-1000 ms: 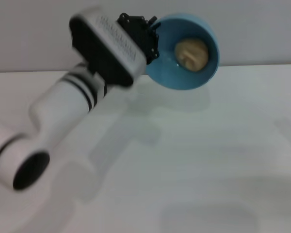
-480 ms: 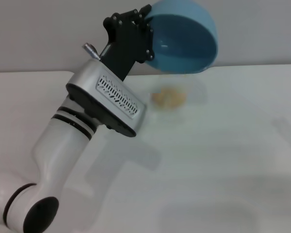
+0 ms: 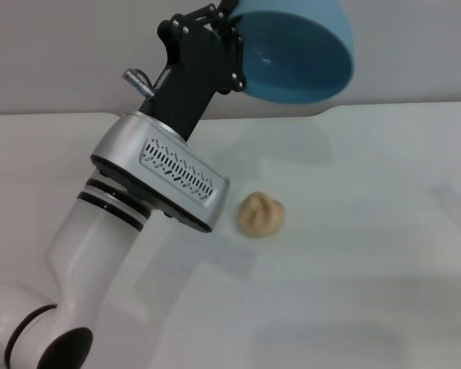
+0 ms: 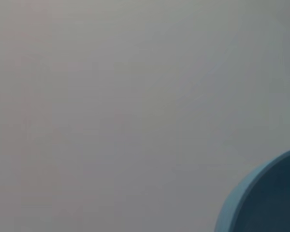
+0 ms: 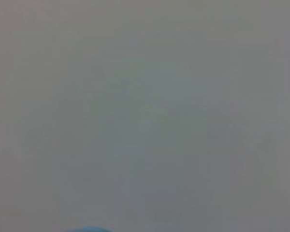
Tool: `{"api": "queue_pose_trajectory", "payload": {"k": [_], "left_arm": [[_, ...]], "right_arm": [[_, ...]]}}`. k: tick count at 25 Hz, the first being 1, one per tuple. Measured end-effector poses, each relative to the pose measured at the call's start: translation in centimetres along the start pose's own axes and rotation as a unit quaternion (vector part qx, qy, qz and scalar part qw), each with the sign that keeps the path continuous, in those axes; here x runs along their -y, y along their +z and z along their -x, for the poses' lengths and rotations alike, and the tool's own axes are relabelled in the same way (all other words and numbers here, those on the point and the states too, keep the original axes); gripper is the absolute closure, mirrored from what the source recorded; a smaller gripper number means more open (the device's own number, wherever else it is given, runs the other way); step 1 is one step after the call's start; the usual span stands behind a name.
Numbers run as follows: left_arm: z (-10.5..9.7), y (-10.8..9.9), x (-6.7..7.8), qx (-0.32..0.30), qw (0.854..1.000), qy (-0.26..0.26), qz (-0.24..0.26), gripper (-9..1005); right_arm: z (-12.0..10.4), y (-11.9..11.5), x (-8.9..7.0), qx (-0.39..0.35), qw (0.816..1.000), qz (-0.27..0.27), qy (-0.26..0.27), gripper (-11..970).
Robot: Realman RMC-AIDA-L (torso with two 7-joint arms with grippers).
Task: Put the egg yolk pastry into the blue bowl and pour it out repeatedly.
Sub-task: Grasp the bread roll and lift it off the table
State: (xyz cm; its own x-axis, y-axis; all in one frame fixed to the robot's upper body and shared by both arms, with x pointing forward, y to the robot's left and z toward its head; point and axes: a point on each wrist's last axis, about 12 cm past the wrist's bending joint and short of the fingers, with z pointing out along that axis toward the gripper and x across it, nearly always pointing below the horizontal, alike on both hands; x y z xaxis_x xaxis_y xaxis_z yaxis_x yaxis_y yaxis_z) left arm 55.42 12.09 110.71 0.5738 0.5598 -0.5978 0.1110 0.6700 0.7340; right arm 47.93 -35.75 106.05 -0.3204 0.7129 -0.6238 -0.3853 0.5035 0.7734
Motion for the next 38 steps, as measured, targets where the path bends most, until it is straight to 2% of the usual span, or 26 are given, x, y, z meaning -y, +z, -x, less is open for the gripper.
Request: {"api": "queue_pose_trajectory", "payload": {"k": [5,6,7,8,9,11,15,22,23,24,26,27,30,34,38], "left_arm": [[-0.7,1.1,-0.2,-0.048,0.998,-0.027,-0.009,996],[-1.2,1.6,-0.3,-0.076,0.996,-0.043,-0.015,996],[-2.5,2.6,-0.9,-0.140,0.986,-0.087,-0.028,996],[-2.5,2.6,-0.9,-0.140,0.986,-0.087,-0.028,996],[-3.2,3.0,-1.3,-0.169,0.979,-0.111,-0.033,996],[-4.7,3.7,-2.4,-0.226,0.960,-0.163,-0.041,996],[-7.7,4.9,-4.8,-0.313,0.910,-0.260,-0.074,995],[-10.9,4.4,-8.2,-0.378,0.844,-0.368,-0.096,995],[-10.9,4.4,-8.2,-0.378,0.844,-0.368,-0.096,995],[-11.8,4.2,-9.5,-0.406,0.812,-0.403,-0.116,995],[-12.3,4.0,-10.3,-0.429,0.792,-0.417,-0.123,994],[-12.3,4.0,-10.3,-0.429,0.792,-0.417,-0.123,994],[-12.3,3.4,-11.7,-0.500,0.752,-0.401,-0.152,994],[-11.3,3.1,-12.2,-0.522,0.732,-0.399,-0.180,994],[-10.0,2.8,-12.7,-0.543,0.711,-0.396,-0.209,993]], "right_arm": [[0.1,0.3,0.0,-0.002,1.000,0.003,-0.003,355],[0.1,0.4,0.0,-0.004,1.000,0.003,-0.004,355],[0.2,0.7,0.0,-0.007,1.000,0.002,-0.005,355],[0.2,0.7,0.0,-0.007,1.000,0.002,-0.005,355],[0.2,0.8,0.0,-0.009,1.000,0.003,-0.006,355],[0.2,1.2,0.0,-0.019,1.000,0.004,-0.012,355],[0.0,2.5,0.2,-0.062,0.998,-0.003,-0.025,355],[-1.1,5.4,0.4,-0.159,0.986,-0.014,-0.057,355],[-1.2,5.8,0.4,-0.176,0.983,-0.016,-0.059,355],[-1.3,6.1,0.5,-0.194,0.979,-0.018,-0.060,355],[-1.5,6.9,0.5,-0.227,0.971,-0.026,-0.065,355],[-1.6,7.4,0.5,-0.248,0.965,-0.030,-0.073,355],[-1.6,9.1,0.3,-0.296,0.949,-0.045,-0.102,355],[-1.4,10.5,0.0,-0.328,0.935,-0.060,-0.118,355],[-1.1,12.3,-0.5,-0.374,0.911,-0.080,-0.154,356]]}}
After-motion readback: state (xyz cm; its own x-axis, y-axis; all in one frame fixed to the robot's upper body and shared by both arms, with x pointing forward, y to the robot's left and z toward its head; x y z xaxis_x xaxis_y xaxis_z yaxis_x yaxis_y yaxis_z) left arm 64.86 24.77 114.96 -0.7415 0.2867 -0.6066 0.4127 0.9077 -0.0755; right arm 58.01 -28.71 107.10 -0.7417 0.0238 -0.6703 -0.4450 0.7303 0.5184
